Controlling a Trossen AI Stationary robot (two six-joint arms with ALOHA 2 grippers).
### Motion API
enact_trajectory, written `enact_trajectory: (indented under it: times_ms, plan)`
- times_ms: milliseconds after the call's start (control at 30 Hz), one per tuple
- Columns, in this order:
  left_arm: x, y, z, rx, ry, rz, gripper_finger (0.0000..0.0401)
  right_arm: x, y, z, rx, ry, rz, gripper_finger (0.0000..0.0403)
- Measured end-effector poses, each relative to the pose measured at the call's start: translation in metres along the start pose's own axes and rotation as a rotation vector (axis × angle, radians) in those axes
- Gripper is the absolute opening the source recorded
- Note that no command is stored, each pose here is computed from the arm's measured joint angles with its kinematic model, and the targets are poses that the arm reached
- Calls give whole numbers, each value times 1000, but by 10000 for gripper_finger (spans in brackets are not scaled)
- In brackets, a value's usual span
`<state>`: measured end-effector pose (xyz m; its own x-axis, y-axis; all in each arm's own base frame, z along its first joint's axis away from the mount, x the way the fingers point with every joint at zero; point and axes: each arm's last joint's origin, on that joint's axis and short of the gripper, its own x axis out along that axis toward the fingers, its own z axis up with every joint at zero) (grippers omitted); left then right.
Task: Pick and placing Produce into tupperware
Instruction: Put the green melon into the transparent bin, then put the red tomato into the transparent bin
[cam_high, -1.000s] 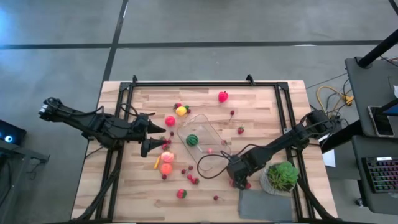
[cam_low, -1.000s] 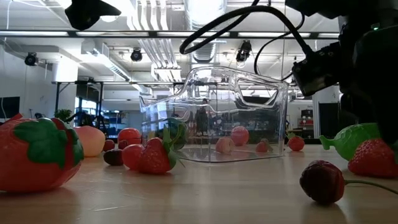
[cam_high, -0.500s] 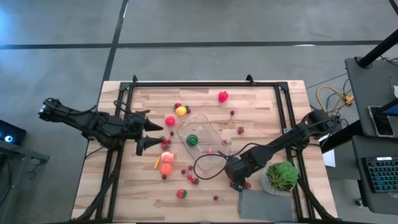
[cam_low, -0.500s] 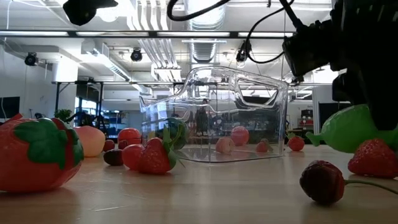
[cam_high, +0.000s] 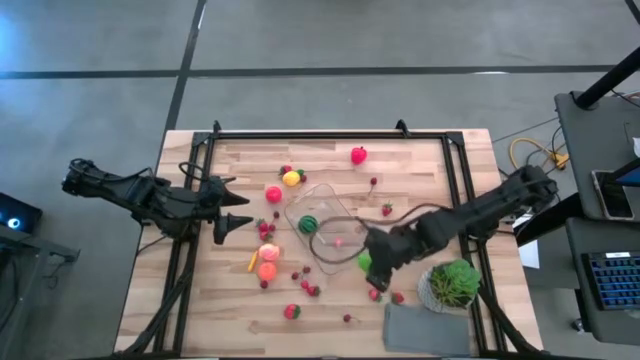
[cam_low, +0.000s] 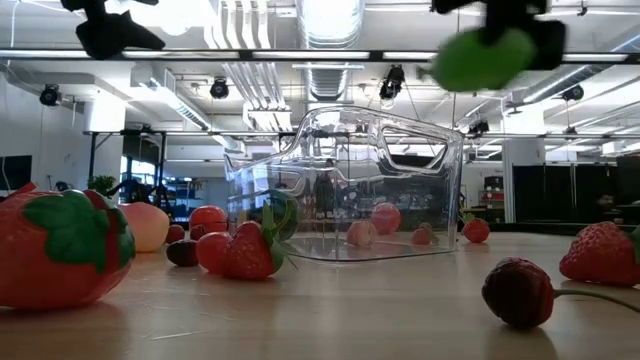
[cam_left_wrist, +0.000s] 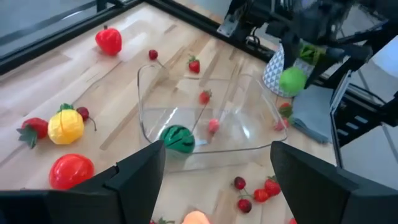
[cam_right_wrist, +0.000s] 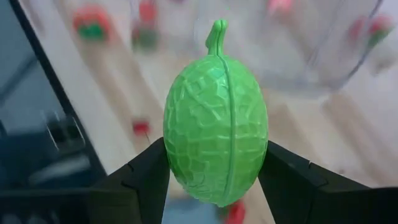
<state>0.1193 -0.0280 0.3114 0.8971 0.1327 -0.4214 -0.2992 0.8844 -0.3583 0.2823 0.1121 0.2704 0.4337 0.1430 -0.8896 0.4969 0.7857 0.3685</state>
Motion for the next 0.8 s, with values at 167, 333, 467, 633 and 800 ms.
enact_trajectory:
  times_ms: [167, 333, 467, 633, 800]
  plan:
    - [0, 0, 0, 26, -2, 4, 277, -2, -17, 40, 78, -73, -35, 220]
    - [-1, 1, 0, 29, -9, 5, 277, 3, -27, 75, 74, -96, -51, 247]
    - [-2, 2, 1, 29, -25, 33, 277, 10, -29, 93, 59, -92, -56, 277]
    - [-3, 5, 2, 6, -58, 80, 277, 5, -28, 103, 64, -119, -69, 311]
    - [-5, 18, -3, -20, -60, 249, 277, -17, -28, 104, 84, -183, -141, 334]
